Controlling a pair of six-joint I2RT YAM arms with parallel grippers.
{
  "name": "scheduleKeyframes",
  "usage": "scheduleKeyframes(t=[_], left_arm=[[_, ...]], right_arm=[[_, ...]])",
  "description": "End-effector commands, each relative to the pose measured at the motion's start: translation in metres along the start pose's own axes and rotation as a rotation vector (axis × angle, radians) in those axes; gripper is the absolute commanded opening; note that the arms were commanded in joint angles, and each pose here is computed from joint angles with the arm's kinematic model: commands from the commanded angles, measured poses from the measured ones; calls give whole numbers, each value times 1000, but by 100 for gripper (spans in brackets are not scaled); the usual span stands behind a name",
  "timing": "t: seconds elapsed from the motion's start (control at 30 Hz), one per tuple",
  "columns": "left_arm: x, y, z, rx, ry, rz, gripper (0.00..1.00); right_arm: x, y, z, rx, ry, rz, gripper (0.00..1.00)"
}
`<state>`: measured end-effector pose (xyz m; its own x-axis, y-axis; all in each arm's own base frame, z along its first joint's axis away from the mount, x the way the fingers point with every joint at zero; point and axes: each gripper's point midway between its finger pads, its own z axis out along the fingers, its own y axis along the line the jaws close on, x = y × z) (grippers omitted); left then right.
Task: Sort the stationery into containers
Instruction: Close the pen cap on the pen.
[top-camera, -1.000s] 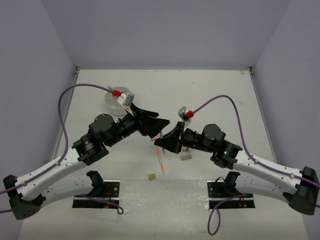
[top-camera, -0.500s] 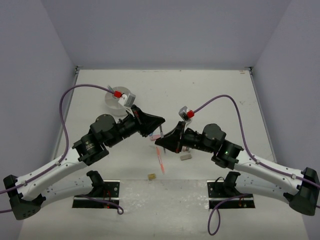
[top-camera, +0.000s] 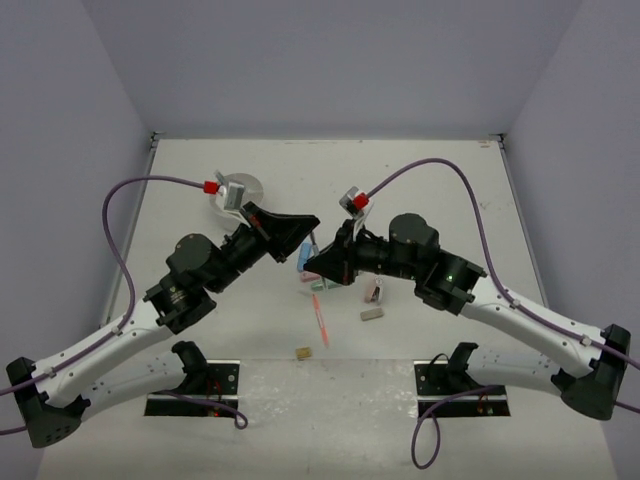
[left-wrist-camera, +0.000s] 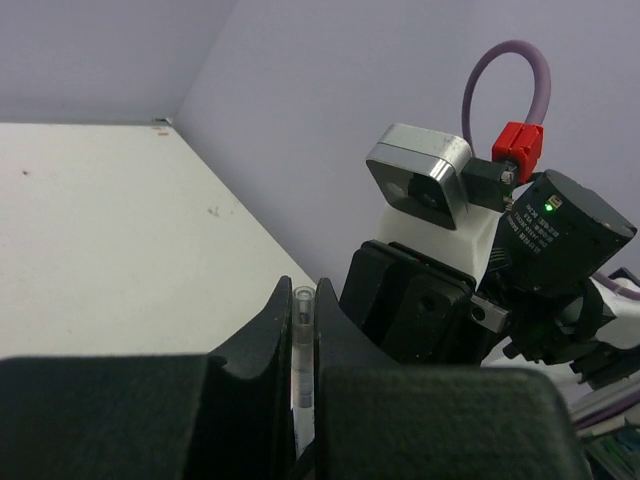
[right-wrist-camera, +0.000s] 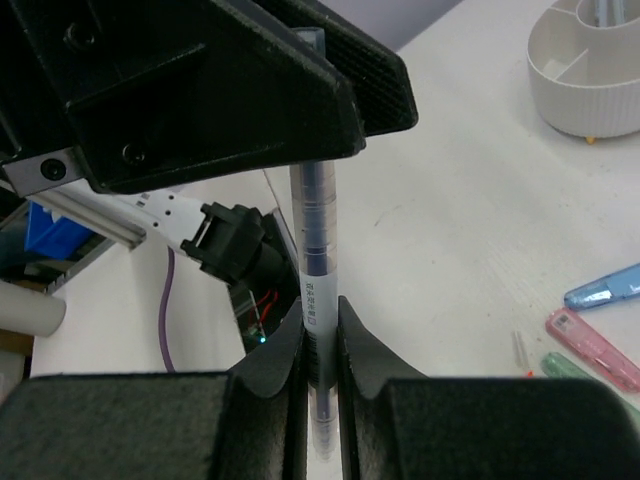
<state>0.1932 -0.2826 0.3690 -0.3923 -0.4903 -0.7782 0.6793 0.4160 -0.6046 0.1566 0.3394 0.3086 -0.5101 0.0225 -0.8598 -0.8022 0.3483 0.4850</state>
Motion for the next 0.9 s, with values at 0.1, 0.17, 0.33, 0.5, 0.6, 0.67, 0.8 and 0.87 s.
scheduleKeyframes(t=[0.1, 0.17, 0.33, 0.5, 0.6, 0.67, 0.8, 0.87], left_arm=[[127, 18, -29, 8, 444, -118, 0], [134, 17, -32, 11, 460, -119, 0], [127, 26, -38, -57, 441, -91, 0], [88, 30, -32, -166, 382, 9, 0], [63, 34, -28, -234, 326, 71, 0], [50, 35, -26, -260, 291, 97, 15], [33, 27, -21, -253, 252, 116, 55], [26, 21, -18, -236, 235, 117, 68]], right_arm=[[-160, 0, -7, 84, -360, -136, 0], [-178, 1, -7, 89, -388, -150, 0], [-166, -18, 4, 99, -347, -143, 0], [-103, -28, 19, -3, -260, -137, 0], [-62, -28, 19, -58, -218, -117, 0], [-44, -26, 14, -75, -200, -112, 0], [-29, -2, 9, -124, -183, -127, 0], [-24, 3, 8, -120, -170, -137, 0]])
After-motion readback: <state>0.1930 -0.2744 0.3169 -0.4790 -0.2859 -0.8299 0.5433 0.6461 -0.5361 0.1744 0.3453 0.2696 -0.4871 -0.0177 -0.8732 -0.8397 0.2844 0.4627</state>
